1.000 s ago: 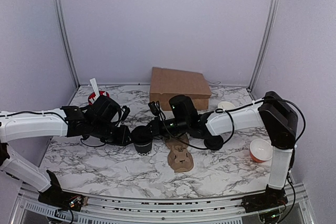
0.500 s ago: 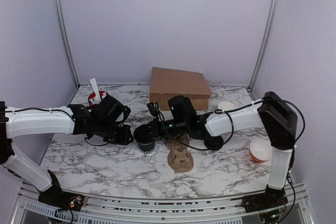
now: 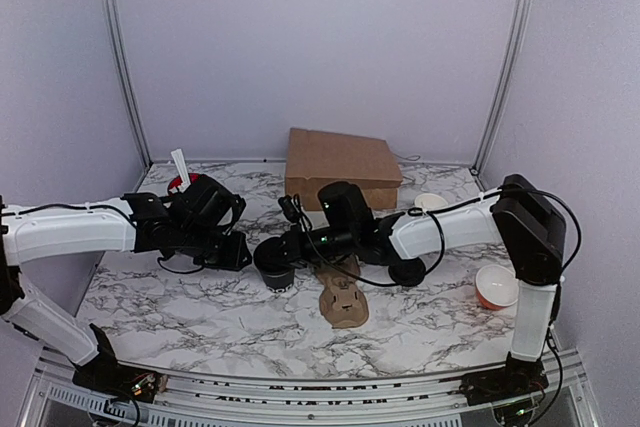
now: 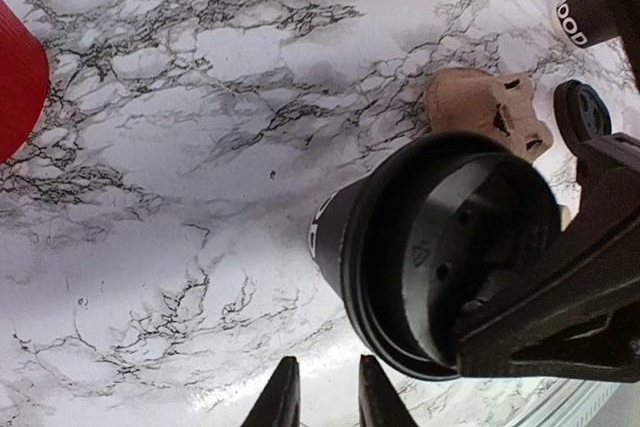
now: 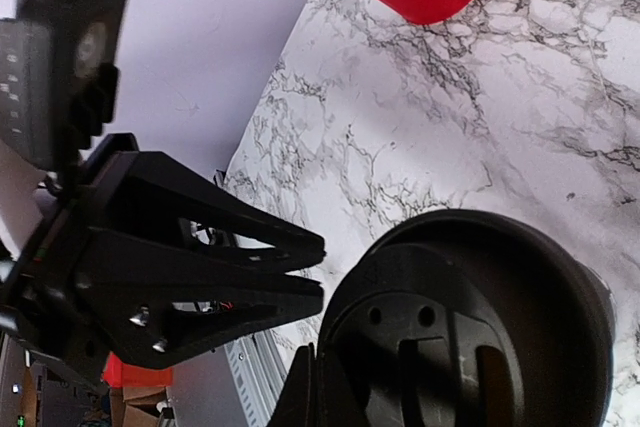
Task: Pack the takeout coffee
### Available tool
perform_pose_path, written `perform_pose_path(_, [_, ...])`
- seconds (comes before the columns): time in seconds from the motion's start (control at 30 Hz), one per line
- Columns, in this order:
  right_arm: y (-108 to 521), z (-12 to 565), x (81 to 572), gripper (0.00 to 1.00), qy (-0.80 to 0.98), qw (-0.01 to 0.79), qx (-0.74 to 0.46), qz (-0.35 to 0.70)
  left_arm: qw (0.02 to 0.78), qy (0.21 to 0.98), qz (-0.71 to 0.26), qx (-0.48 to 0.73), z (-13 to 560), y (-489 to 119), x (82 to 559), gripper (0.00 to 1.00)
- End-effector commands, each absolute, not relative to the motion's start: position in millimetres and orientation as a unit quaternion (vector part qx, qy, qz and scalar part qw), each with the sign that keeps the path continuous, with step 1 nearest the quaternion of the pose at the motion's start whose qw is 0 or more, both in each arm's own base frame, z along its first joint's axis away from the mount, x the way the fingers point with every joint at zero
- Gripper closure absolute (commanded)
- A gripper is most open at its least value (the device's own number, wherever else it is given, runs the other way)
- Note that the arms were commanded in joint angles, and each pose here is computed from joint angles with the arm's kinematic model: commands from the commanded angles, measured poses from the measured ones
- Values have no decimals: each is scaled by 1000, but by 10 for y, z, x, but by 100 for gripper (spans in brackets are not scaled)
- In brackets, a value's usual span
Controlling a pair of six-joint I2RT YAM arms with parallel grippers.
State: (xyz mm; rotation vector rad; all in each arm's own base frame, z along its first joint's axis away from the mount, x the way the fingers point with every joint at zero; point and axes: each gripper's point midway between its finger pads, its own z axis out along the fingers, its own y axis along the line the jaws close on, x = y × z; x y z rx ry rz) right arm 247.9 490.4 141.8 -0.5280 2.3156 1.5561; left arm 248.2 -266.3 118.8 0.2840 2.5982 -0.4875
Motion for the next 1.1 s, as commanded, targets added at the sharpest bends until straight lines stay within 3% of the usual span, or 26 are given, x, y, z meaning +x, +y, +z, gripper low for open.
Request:
perform_pose_path(0.0, [4840,1185,2544,100,840,129,-170,499,261,942,-188,95,1455,-2650,2509,80])
perform_pose_path(0.2, [4867,1647,2716,96,821,170,-177,516,260,941,-195,96,1480,-2670,2506,80])
perform_pose_path(0.43, [4742,1526,2769,91,820,169,-175,518,260,941,-196,93,1460,-2689,2540,80])
perform_pose_path(1.07, [4701,1181,2719,92,837,140,-164,502,254,946,-181,89,1304,-2786,2763,81])
